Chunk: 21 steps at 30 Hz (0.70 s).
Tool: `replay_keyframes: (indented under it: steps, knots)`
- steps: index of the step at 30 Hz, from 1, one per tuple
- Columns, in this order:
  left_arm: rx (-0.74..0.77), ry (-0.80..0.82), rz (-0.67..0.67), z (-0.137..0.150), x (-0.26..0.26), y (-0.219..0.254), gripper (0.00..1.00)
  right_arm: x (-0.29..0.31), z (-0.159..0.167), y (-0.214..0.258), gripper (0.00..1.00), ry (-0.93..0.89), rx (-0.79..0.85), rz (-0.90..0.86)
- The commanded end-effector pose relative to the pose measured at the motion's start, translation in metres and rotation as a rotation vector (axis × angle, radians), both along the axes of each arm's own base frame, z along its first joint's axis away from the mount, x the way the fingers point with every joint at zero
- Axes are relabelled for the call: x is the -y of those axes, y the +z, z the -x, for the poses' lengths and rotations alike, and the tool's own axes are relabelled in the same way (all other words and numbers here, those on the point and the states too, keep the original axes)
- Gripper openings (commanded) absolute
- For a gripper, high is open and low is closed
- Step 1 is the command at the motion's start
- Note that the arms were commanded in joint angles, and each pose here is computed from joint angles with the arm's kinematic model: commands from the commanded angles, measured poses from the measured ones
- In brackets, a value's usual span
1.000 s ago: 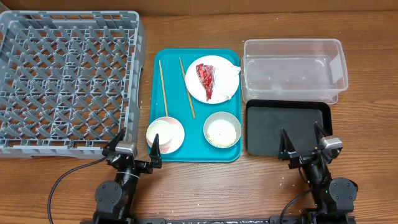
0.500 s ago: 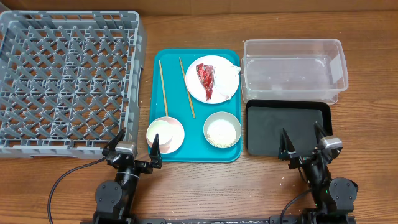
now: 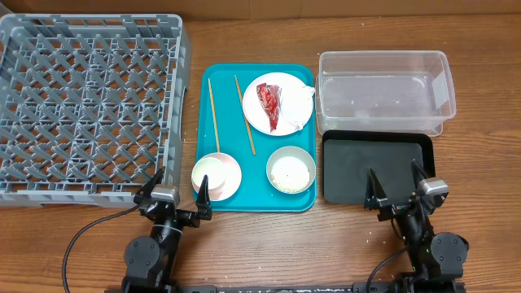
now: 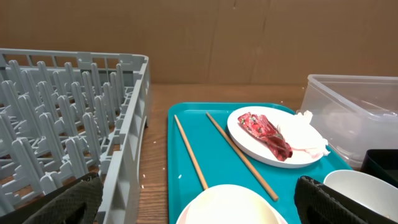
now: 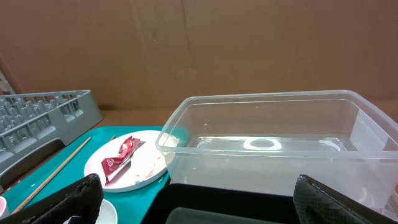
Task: Sort waste into correct bins and load items into the dishwasher
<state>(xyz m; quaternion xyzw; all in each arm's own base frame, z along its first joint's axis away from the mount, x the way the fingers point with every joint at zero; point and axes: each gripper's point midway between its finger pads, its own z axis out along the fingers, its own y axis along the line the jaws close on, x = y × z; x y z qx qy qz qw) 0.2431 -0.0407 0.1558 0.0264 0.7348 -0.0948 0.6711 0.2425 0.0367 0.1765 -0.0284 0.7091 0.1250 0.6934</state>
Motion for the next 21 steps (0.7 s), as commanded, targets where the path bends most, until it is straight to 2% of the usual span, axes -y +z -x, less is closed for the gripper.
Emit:
replay_keyframes:
  steps: [1, 8, 12, 15, 18, 21]
  knots:
    - [0.007, 0.005, 0.001, 0.0, -0.001, 0.001, 1.0, 0.002, 0.0, -0.001, 1.0, -0.009, 0.008, 0.004]
    - [-0.002, 0.03, 0.035, 0.0, -0.005, 0.0, 1.0, 0.002, 0.0, -0.001, 0.99, -0.009, 0.008, 0.004]
    - [-0.004, -0.046, 0.289, 0.002, 0.01, 0.013, 1.0, -0.003, 0.001, 0.006, 1.0, 0.021, 0.035, 0.004]
    - [0.038, -0.061, 0.483, 0.002, 0.011, 0.034, 1.0, -0.021, 0.006, 0.009, 1.0, 0.129, 0.049, 0.006]
    - [0.123, -0.115, 0.481, 0.006, 0.016, 0.057, 1.0, -0.046, 0.019, 0.014, 1.0, 0.292, 0.064, 0.011]
    - [0.189, -0.137, 0.476, 0.011, 0.017, 0.078, 1.0, -0.05, 0.026, 0.037, 1.0, 0.315, 0.086, -0.01]
